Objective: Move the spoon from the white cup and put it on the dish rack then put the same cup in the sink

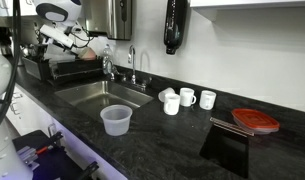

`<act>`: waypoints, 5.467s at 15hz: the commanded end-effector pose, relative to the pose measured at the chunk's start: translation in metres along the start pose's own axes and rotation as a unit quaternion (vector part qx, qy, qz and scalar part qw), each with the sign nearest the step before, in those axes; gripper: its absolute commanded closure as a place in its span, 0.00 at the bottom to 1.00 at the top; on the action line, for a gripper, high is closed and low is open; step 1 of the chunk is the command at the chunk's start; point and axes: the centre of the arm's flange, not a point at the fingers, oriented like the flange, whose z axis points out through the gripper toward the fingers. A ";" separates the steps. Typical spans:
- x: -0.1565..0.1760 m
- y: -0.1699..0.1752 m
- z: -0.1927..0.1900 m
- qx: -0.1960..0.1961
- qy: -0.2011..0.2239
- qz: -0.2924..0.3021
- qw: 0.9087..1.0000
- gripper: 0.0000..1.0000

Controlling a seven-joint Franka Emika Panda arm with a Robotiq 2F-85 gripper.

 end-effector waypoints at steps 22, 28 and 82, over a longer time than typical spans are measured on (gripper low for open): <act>-0.085 0.034 -0.148 -0.306 0.044 0.106 0.945 0.00; -0.115 0.110 -0.201 -0.401 0.034 0.164 0.901 0.00; -0.210 0.429 -0.266 -0.517 -0.130 0.351 0.770 0.20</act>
